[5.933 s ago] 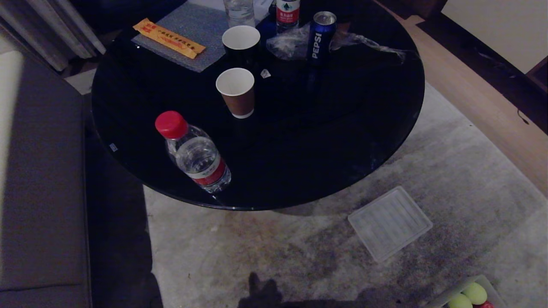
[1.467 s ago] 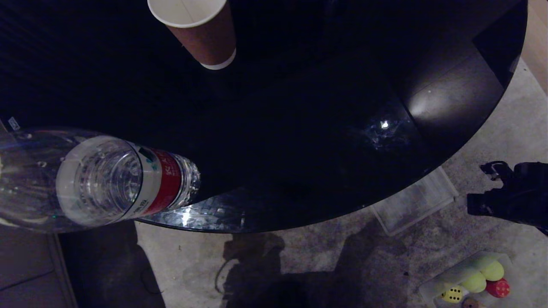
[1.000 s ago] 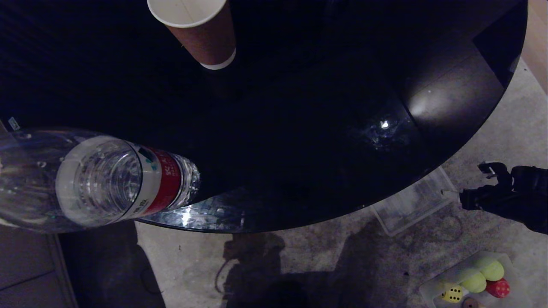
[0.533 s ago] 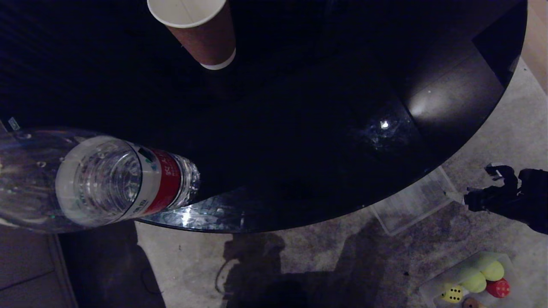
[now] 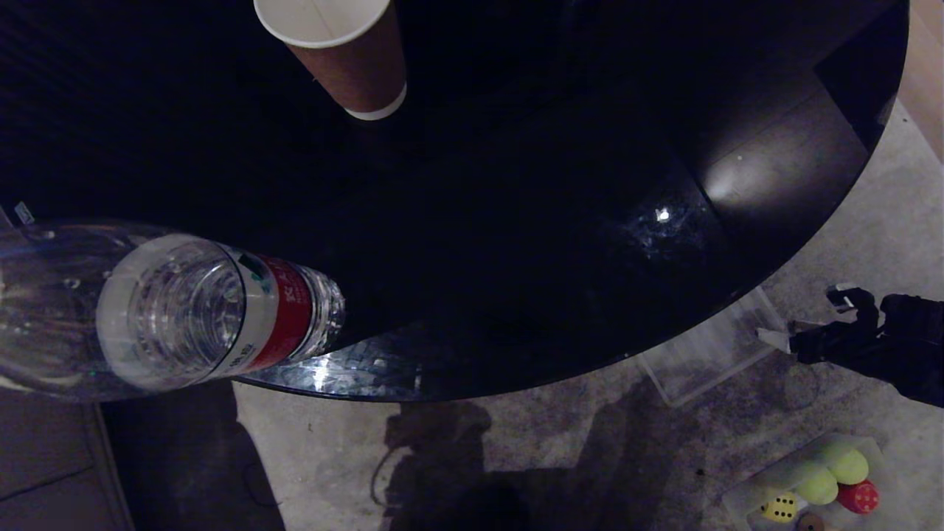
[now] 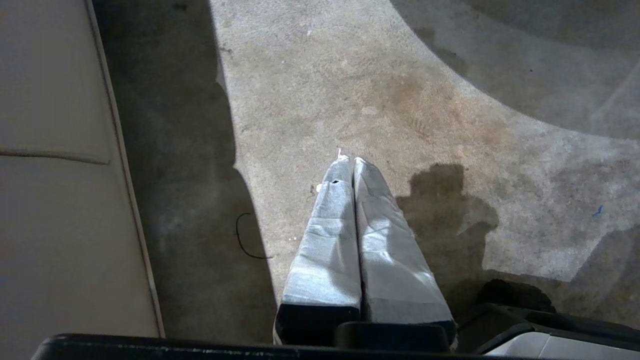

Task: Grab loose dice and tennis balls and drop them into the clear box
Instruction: Close the lid

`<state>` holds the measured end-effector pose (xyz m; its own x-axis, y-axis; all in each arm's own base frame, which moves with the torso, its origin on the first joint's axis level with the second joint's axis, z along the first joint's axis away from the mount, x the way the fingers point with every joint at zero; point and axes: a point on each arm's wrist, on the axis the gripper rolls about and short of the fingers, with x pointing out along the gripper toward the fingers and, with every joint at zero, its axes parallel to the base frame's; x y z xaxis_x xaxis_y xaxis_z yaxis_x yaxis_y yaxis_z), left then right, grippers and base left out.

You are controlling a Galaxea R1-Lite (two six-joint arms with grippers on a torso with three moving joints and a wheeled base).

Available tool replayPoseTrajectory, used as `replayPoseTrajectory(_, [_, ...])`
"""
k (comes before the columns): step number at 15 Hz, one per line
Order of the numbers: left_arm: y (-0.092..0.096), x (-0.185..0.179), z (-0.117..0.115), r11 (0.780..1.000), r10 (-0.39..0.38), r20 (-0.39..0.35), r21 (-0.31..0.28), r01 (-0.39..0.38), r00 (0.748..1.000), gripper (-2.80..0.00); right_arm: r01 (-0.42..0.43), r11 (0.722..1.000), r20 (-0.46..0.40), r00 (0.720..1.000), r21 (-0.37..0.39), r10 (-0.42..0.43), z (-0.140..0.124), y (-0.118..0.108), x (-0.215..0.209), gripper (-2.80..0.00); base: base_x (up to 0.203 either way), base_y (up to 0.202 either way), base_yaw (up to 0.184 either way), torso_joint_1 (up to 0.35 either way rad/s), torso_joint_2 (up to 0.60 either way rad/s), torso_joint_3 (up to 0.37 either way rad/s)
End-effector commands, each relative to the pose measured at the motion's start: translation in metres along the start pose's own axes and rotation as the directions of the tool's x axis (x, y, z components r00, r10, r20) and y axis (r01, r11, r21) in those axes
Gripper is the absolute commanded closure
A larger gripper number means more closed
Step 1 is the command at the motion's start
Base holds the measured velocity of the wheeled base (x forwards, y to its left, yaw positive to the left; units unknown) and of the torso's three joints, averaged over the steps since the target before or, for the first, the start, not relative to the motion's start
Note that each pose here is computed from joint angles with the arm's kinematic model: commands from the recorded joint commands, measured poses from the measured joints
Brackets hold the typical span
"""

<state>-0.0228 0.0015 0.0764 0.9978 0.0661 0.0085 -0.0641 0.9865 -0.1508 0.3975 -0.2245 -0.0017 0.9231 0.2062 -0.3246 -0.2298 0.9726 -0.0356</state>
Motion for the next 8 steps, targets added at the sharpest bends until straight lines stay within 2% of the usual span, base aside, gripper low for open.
replayPoseTrajectory(1, [0.0,-0.0001,0.0,1.0,0.0,0.002,-0.001,0.0,1.0,0.0,0.0,1.0,0.001,1.0,-0.006,0.0,-0.0069,-0.0044,0.0036,0.0,0.0,0.0,0.0,0.0,0.0,0.0])
replayPoseTrajectory(4, [0.0,0.0,0.0,1.0,0.001,0.001,-0.001,-0.001,1.0,0.0,0.004,0.999,0.0,1.0,-0.033,-0.004,-0.0083,-0.0066,0.0042,0.0,0.0,0.0,0.0,0.0,0.0,0.0])
replayPoseTrajectory(8, [0.0,-0.0001,0.0,1.0,0.0,0.002,-0.001,0.0,1.0,0.0,-0.009,0.996,-0.047,0.999,-0.083,0.005,-0.0168,-0.0067,0.0024,0.0,0.0,0.0,0.0,0.0,0.0,0.0])
